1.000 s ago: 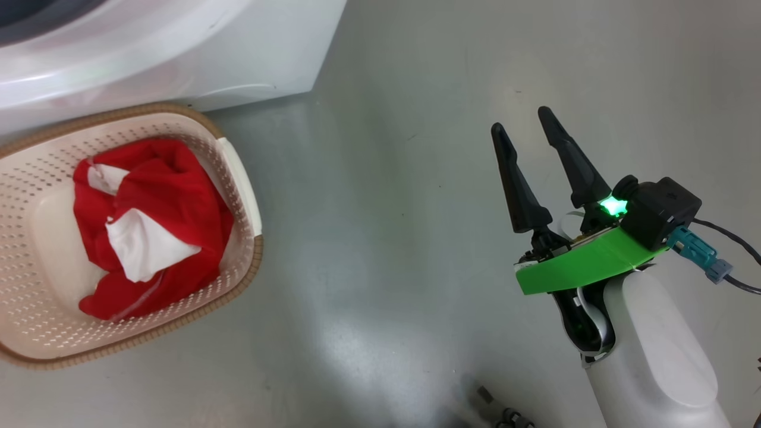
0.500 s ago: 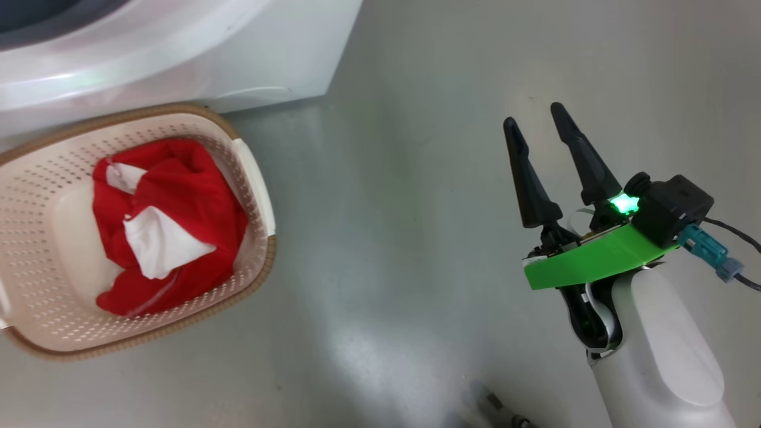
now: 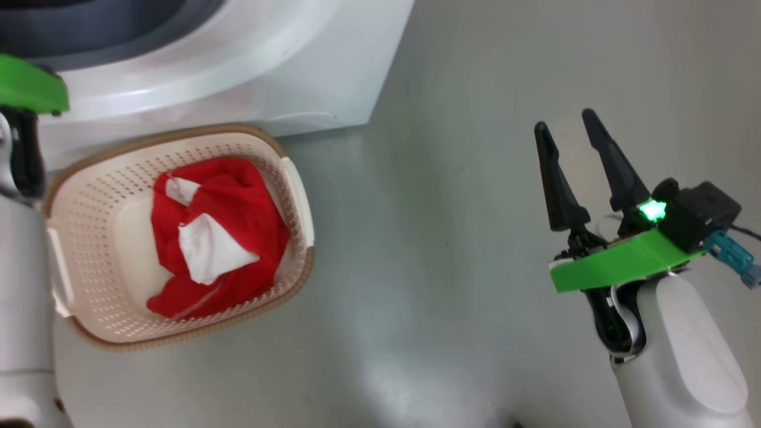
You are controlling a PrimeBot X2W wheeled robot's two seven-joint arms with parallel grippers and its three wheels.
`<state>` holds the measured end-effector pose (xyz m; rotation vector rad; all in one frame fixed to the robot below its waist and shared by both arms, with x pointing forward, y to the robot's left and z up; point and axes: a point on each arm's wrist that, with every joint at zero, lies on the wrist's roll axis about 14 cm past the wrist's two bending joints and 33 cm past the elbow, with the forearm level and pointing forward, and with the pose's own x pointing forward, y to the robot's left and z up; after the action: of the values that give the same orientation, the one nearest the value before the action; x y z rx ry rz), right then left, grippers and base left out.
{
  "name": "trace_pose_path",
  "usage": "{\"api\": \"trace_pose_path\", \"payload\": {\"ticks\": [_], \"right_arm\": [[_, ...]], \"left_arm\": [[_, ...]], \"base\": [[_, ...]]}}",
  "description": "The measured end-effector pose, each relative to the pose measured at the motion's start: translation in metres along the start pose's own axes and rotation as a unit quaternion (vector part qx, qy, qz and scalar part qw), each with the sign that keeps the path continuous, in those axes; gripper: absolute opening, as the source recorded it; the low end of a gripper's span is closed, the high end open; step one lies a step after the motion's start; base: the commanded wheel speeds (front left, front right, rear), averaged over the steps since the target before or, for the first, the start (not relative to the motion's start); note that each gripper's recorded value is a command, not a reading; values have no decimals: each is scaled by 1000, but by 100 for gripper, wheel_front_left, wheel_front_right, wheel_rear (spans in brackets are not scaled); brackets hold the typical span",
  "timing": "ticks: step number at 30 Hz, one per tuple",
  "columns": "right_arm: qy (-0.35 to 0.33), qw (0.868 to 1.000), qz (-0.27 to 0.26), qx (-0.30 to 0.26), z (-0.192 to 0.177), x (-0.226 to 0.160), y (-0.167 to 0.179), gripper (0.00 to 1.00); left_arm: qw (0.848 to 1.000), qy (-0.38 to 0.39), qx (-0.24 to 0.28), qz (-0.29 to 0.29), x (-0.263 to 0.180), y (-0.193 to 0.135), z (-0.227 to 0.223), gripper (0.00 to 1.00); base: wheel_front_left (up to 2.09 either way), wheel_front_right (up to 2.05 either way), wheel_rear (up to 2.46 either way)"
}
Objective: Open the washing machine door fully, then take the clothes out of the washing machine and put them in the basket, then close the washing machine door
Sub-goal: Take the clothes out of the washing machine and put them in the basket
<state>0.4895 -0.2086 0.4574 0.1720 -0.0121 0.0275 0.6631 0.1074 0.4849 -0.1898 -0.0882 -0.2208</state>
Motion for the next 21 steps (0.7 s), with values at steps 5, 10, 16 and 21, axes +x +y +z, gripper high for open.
{"api": "trace_pose_path", "payload": {"ticks": [5, 10, 16, 21], "right_arm": [[-4, 1000, 2, 2, 6, -6, 2, 100], [-7, 1000, 1, 0, 11, -12, 1, 100], [-15, 1000, 3, 0, 19, -19, 2, 100], [-15, 1000, 2, 1, 22, -26, 2, 100]], "left_arm": [[999, -45, 0, -4, -22, -5, 30, 0], [998, -70, 7, -9, -43, -9, 49, 0], [993, -116, 11, -9, -73, -12, 81, 0], [987, -159, 18, -9, -99, -16, 112, 0]], "base": [[0, 0, 0], [0, 0, 0], [0, 0, 0], [0, 0, 0]]}}
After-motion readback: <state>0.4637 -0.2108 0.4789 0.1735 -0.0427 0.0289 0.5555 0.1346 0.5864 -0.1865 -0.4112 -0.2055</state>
